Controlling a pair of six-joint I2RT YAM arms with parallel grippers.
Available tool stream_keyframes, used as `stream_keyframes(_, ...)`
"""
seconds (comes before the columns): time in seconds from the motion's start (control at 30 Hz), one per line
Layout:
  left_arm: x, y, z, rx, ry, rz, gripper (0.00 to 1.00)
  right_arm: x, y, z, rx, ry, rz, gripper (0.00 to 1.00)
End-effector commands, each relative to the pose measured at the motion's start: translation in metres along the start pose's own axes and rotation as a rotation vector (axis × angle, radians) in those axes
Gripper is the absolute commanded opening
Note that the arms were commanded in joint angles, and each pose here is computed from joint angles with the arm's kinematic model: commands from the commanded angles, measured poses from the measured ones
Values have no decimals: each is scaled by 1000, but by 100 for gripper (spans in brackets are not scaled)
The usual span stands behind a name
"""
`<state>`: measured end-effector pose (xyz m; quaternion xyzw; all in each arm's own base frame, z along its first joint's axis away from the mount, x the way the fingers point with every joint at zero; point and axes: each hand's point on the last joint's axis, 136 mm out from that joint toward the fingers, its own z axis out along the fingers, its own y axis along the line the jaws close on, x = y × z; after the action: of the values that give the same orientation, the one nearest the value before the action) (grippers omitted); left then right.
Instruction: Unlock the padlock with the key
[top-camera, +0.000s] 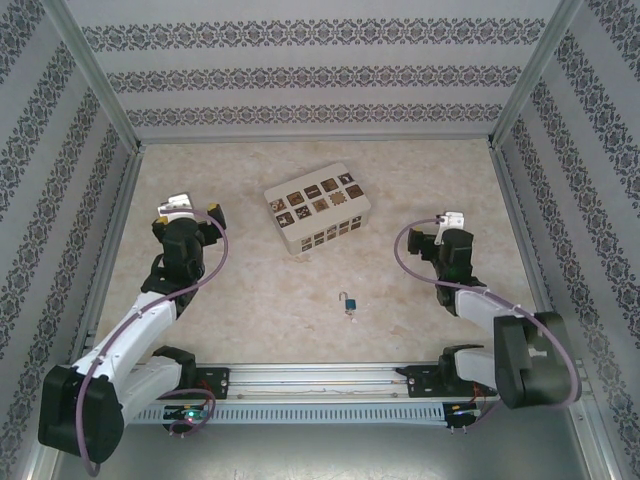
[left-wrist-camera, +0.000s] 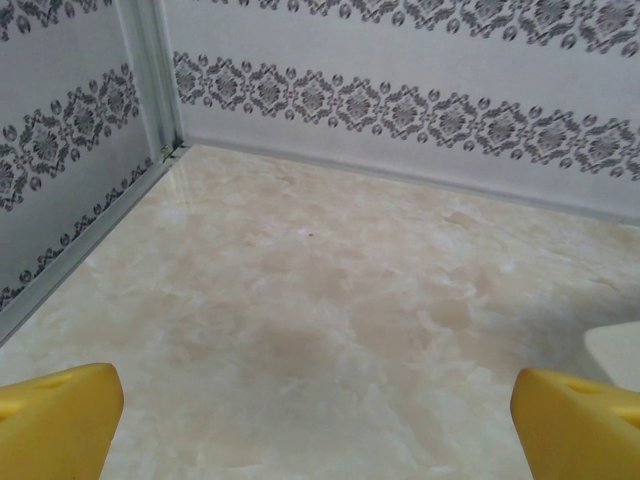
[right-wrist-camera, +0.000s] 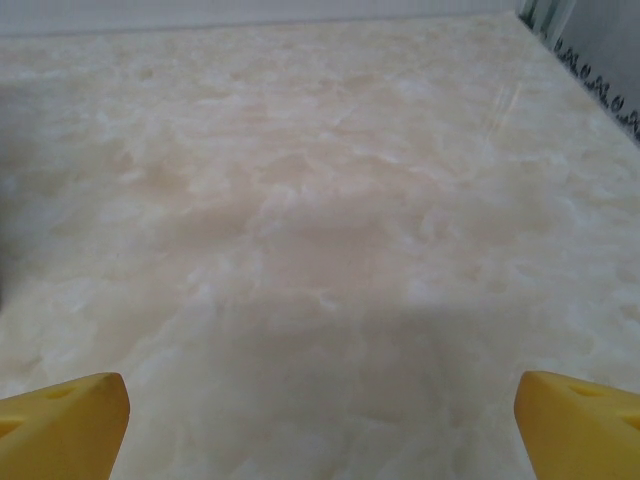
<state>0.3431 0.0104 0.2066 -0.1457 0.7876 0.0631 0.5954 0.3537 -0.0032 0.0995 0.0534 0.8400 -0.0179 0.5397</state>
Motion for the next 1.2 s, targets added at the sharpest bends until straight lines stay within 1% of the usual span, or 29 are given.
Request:
stream_keyframes(0.0, 6, 7, 7, -14, 27, 17, 99, -37, 1, 6, -4, -159, -28, 98)
stream_keyframes(0.07, 9, 12, 10, -29, 39, 9, 99, -37, 1, 13, -6, -176, -40, 98)
stream_keyframes(0.13, 12, 18, 13, -45, 46, -9, 99, -27, 1, 21, -15, -173, -33, 98)
stream_keyframes(0.23, 14, 24, 16, -64, 51, -26, 99, -22, 3, 26, -24, -205, -33, 98)
stream_keyframes(0.4, 19, 33, 20, -98, 63, -29, 99, -19, -2, 34, -30, -152, -3, 98)
stream_keyframes(0.47, 21, 38, 23, -116, 71, -22, 99, -24, -2, 37, -29, -132, 0, 98)
stream_keyframes(0.7, 43, 43, 46, -146, 117, 56, 99, -25, -3, 37, -27, -144, 1, 98)
stream_keyframes(0.83, 55, 36, 63, -112, 100, 83, 99, -25, -3, 37, -27, -145, 1, 99)
stream_keyframes(0.97, 65, 20, 77, -33, 103, 139, 99, -24, -3, 36, -27, -144, 2, 98)
stream_keyframes(1.07, 67, 13, 83, -1, 72, 167, 99, -24, -2, 36, -29, -144, -1, 98)
stream_keyframes(1.17, 76, 9, 86, 31, 77, 170, 99, -25, -2, 36, -28, -145, -1, 98)
